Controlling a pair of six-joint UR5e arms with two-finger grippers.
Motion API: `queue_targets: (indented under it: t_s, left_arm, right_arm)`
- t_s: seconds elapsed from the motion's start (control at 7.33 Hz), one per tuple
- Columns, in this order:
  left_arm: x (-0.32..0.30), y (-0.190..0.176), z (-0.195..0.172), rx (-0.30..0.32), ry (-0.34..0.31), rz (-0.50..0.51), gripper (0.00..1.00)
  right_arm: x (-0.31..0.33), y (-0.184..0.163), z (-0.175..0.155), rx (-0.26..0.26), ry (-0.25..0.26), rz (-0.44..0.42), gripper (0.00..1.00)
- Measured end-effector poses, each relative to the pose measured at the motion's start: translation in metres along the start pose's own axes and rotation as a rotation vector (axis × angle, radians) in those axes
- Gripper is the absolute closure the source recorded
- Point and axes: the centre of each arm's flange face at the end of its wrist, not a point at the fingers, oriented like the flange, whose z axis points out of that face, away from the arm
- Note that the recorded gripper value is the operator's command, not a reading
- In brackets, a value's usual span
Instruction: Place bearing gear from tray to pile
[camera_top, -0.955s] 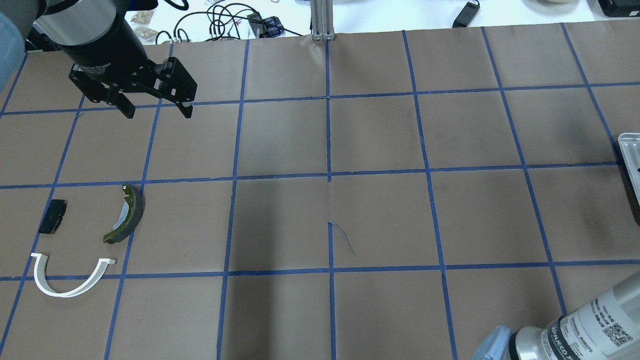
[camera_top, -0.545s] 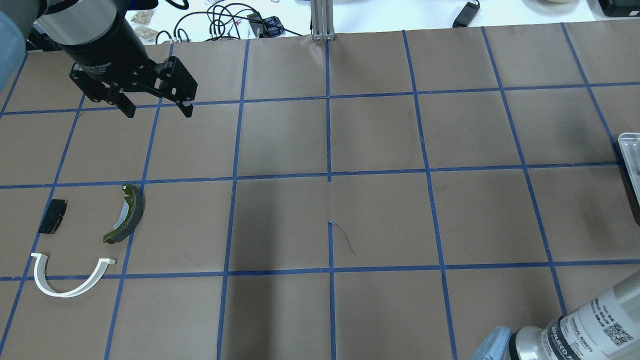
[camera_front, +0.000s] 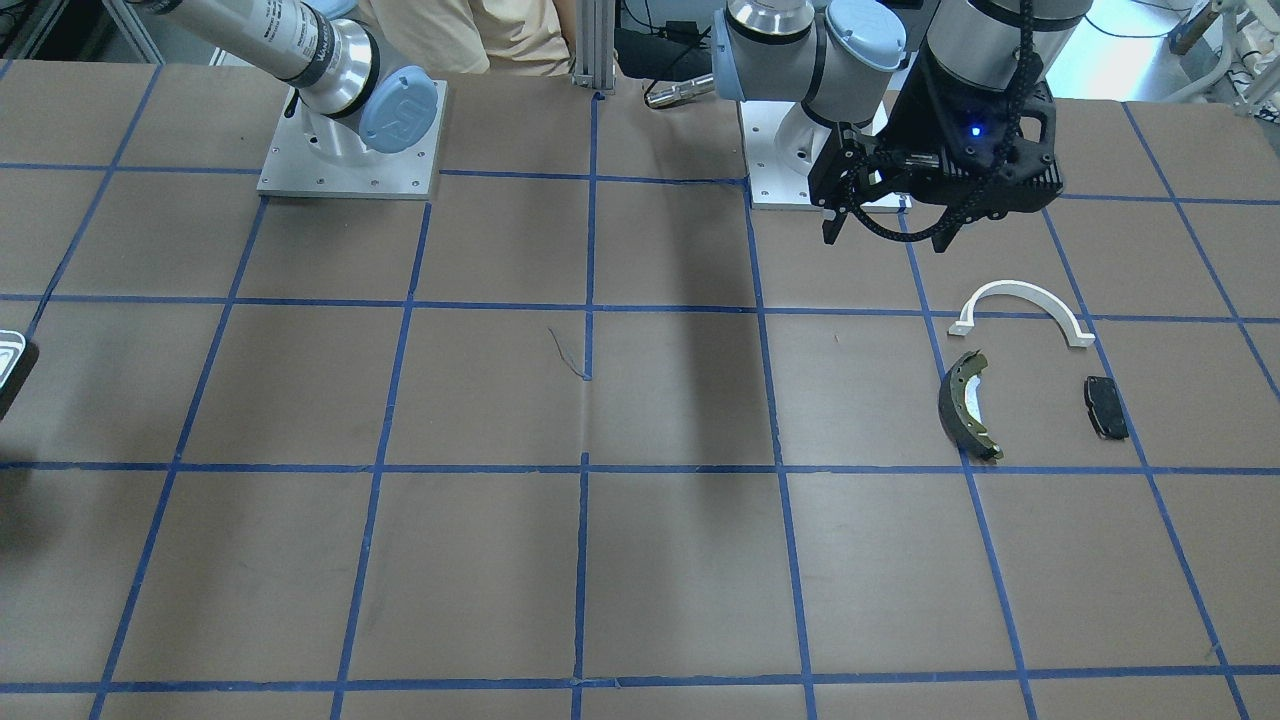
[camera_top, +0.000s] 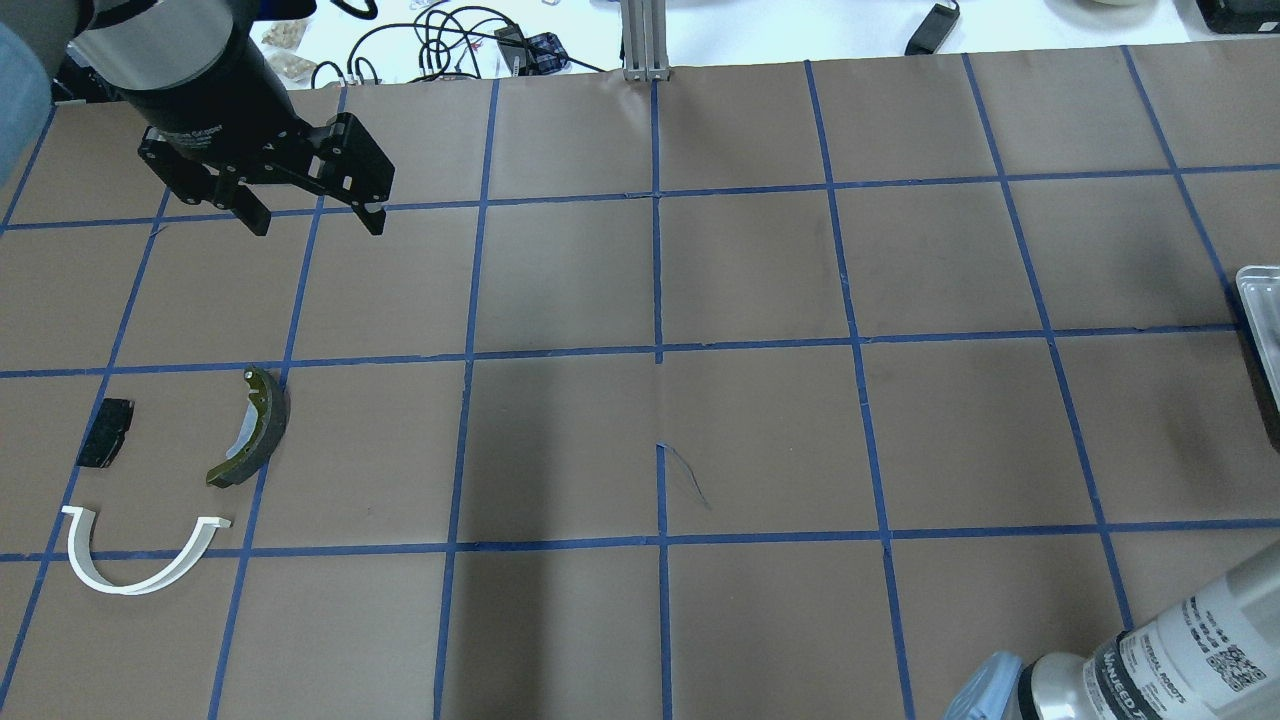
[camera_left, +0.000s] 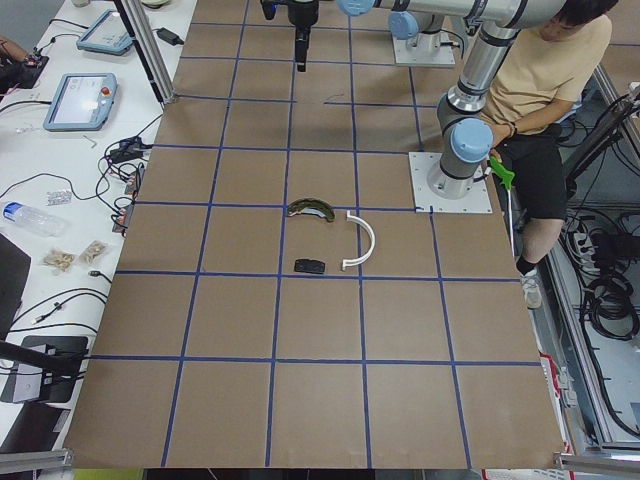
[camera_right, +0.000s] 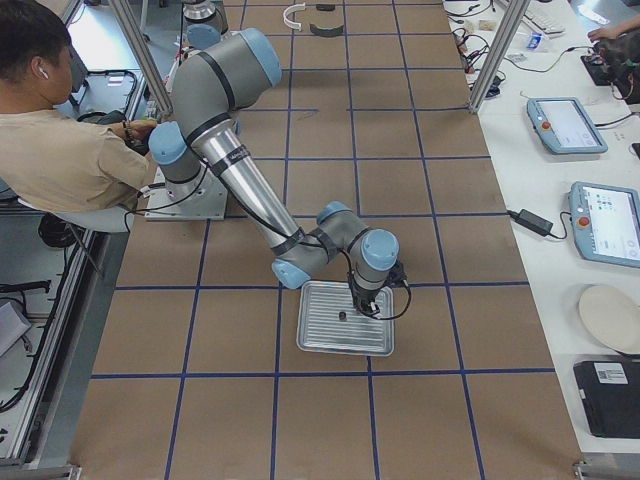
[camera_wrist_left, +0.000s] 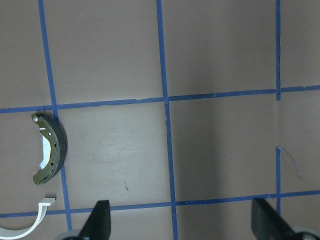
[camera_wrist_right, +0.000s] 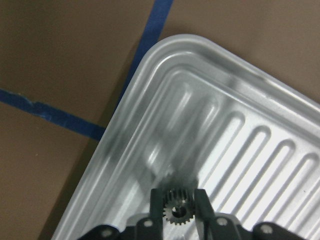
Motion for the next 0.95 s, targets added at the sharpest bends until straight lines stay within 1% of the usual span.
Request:
queue_targets:
  t_s: [0.14, 0.27, 0.41, 0.68, 0.95]
  left_arm:
    - [0.000, 0.000, 0.000, 0.000, 0.000, 0.001, 0.00]
    - [0.000, 0.000, 0.000, 0.000, 0.000, 0.001, 0.00]
    - [0.000, 0.000, 0.000, 0.000, 0.000, 0.000, 0.00]
    - [0.000, 0.000, 0.000, 0.000, 0.001, 0.000, 0.00]
    - [0.000, 0.000, 0.000, 0.000, 0.001, 0.001, 0.00]
  right_arm:
    - [-0.001, -0.001, -0.005, 0.000, 0.004, 0.002, 0.97]
    - [-0.008, -0.007, -0.021, 0.004, 0.014, -0.002, 0.97]
    - [-0.032, -0.026, -0.046, 0.009, 0.020, -0.005, 0.97]
    - [-0.126, -0.081, -0.088, 0.018, 0.022, 0.024, 0.97]
    - [-0.262, -0.135, -0.106, 0.024, 0.012, 0.104, 0.97]
